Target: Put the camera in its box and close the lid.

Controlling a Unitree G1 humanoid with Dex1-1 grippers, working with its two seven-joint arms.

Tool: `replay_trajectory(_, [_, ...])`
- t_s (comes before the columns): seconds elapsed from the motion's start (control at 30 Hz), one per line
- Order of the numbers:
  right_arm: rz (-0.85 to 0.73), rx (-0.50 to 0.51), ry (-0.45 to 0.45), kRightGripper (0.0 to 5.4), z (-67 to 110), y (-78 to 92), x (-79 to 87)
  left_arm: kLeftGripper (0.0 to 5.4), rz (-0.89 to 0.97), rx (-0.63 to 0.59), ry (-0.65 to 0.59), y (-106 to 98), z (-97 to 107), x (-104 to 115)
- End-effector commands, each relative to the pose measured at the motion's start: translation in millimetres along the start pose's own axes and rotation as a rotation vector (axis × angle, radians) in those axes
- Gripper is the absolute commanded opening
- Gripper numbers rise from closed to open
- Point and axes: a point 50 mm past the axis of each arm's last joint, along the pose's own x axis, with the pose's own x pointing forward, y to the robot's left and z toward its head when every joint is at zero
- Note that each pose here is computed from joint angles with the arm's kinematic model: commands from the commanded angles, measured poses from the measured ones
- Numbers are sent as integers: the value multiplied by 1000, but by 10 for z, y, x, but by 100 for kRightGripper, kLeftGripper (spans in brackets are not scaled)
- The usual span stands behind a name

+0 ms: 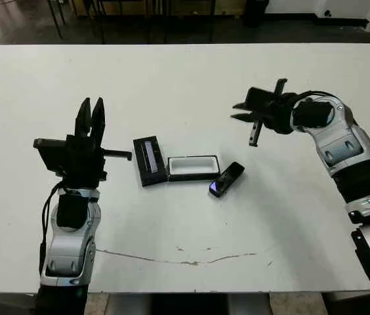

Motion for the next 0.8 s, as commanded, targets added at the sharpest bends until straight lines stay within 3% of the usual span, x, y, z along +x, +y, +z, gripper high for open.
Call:
replay_trajectory(0.03, [61,-18,56,0,-52,65,15,2,7,-5,45,2,-68,-59])
replay_trajectory(0.27, [186,-26,110,0,-121,205,59,2,2,1,52,-16,-80,-81])
replay_trajectory(0.53, [326,55,146,0,-223,334,91,2,-1,10,58,-44,-83,-96])
replay_trajectory(0.8, [383,52,129,0,-229,426,102,2,-1,-1,67,-53,-86,-90])
